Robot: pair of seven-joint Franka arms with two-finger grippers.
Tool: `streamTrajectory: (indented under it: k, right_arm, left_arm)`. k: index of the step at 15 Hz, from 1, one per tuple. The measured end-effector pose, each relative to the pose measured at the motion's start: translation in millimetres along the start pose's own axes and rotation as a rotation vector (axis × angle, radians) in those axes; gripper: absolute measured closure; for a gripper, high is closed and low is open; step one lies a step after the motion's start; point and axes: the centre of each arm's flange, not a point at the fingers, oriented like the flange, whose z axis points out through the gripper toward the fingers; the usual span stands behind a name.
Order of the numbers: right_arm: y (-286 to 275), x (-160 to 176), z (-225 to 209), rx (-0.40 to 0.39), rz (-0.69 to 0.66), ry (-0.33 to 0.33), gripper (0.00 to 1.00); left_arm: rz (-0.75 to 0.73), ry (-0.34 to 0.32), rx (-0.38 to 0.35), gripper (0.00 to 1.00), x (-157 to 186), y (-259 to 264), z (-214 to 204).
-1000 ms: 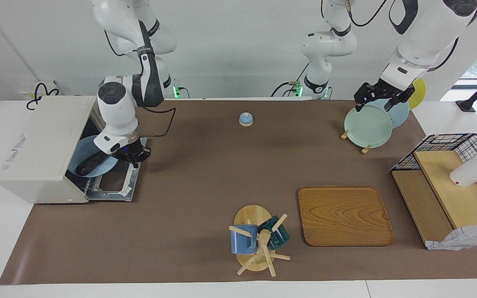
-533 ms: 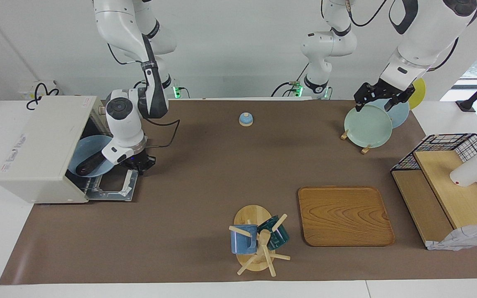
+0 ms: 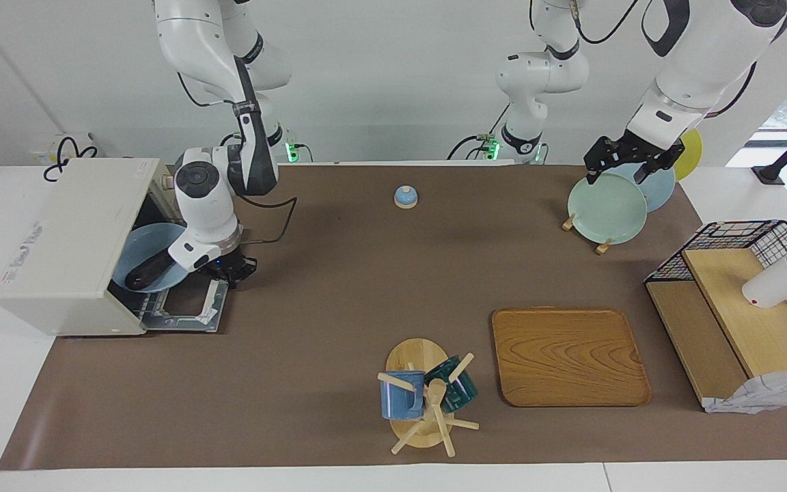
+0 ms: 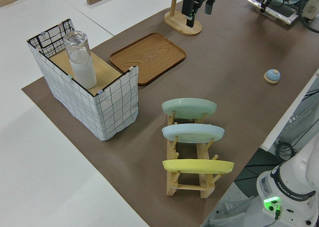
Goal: Put eggplant into oven
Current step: 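Push the oven door closed with the right gripper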
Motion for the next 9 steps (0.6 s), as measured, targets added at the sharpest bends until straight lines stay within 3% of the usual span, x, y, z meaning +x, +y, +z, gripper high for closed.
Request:
streamTrajectory:
  k: [9]
  right_arm:
    - [6.0,10.9,-45.1,-0.027,-0.119,-0.071,0.99]
  left_arm:
    - [0.000,0.000,0.000,0.00,0.0,-0.1,0.0]
